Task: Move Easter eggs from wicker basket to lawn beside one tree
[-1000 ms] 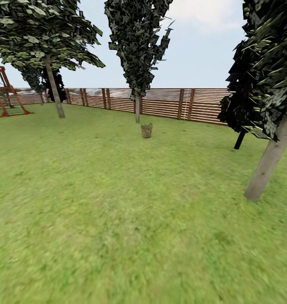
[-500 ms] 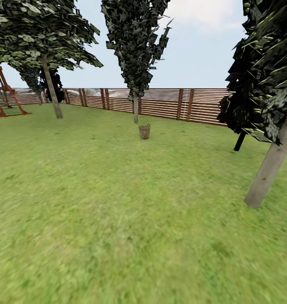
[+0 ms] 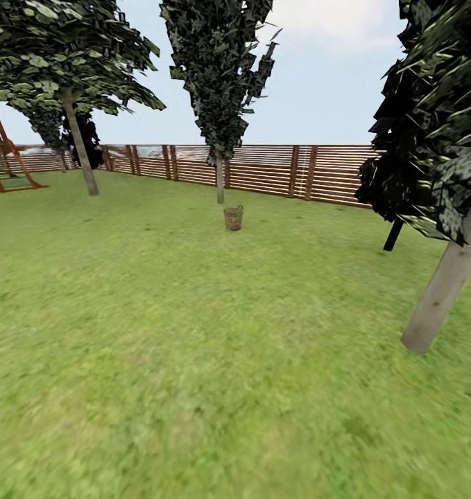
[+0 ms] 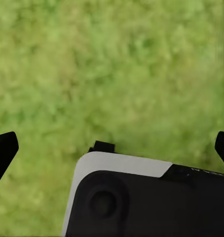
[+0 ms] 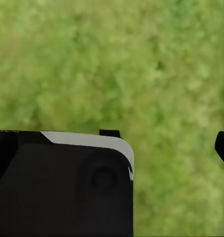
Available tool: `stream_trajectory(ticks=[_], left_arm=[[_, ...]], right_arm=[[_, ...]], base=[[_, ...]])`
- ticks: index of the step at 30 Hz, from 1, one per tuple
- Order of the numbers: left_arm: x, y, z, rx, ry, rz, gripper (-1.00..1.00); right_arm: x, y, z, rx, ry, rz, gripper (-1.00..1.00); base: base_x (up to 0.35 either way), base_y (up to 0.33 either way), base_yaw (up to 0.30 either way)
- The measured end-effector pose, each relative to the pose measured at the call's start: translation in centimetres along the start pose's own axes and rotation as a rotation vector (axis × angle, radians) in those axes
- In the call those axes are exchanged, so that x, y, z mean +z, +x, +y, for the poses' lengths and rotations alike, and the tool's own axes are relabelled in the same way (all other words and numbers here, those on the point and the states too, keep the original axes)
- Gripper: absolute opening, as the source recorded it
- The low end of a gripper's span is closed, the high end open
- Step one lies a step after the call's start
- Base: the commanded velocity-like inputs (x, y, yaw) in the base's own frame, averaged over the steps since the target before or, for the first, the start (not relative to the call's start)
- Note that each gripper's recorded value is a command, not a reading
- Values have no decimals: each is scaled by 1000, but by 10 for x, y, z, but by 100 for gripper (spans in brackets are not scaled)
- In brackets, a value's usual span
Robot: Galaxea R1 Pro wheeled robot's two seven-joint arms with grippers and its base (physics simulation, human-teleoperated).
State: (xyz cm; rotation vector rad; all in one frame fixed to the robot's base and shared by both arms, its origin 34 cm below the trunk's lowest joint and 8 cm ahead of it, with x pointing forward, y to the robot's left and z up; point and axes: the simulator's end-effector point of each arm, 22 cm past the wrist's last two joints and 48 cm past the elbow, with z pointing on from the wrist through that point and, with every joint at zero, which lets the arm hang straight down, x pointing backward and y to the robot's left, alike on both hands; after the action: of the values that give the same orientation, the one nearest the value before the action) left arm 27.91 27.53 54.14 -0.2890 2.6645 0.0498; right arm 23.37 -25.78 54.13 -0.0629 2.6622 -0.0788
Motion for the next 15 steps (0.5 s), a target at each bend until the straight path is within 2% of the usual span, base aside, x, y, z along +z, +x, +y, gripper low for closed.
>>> stream_trajectory(ticks=[8, 15], left_arm=[[0, 0, 1, -1, -1, 0, 100], [0, 0, 1, -2, -1, 0, 100]], right_arm=[[0, 0, 0, 0, 0, 0, 100], [0, 0, 0, 0, 0, 0, 100]], base=[[299, -195, 0], [318, -88, 0]])
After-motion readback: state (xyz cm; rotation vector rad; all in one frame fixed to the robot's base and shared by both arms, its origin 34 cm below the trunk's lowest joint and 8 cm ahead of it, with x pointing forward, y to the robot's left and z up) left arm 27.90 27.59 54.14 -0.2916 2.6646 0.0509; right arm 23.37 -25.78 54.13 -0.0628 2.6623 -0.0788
